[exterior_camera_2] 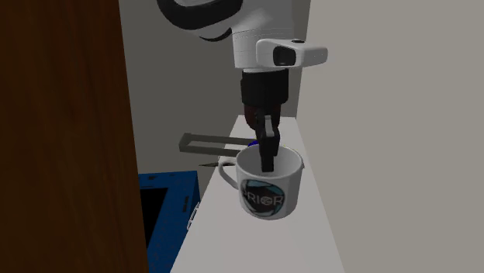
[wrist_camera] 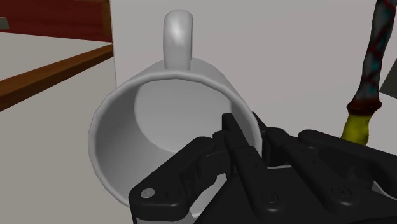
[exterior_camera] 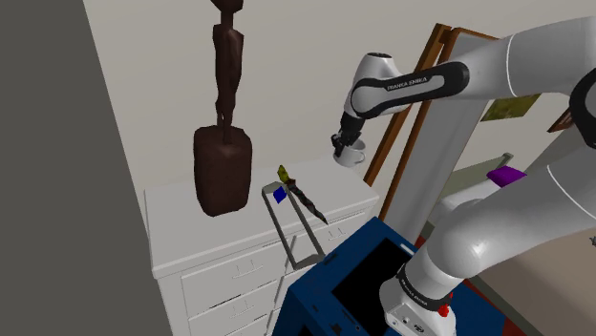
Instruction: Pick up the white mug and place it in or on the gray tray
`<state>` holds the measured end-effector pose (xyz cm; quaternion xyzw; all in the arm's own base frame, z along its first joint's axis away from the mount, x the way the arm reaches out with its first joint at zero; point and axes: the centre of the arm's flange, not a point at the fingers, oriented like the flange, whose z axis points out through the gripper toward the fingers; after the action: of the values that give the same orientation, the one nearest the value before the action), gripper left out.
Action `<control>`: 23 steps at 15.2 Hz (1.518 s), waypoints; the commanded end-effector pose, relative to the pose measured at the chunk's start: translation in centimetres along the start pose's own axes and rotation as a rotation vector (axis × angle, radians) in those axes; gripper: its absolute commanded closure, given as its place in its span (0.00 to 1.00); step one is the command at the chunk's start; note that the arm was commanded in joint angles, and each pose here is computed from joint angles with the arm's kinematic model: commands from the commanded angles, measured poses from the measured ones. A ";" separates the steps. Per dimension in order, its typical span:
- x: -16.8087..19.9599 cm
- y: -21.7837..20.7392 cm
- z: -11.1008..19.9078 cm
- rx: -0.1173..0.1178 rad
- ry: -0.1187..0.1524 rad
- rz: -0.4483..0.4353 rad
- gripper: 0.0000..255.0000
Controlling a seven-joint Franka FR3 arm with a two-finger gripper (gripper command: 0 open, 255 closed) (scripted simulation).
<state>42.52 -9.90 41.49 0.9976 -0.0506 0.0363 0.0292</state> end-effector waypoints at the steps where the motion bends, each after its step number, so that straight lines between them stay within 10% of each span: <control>1: 0.1 0.1 -1.1 0.000 0.000 0.000 1.00; 6: 0.3 0.2 -3.7 0.000 0.000 0.000 1.00; 23: -7.1 -20.9 -5.9 0.000 0.000 0.000 1.00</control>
<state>37.34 10.39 45.63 0.9977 -0.0497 0.0361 0.0294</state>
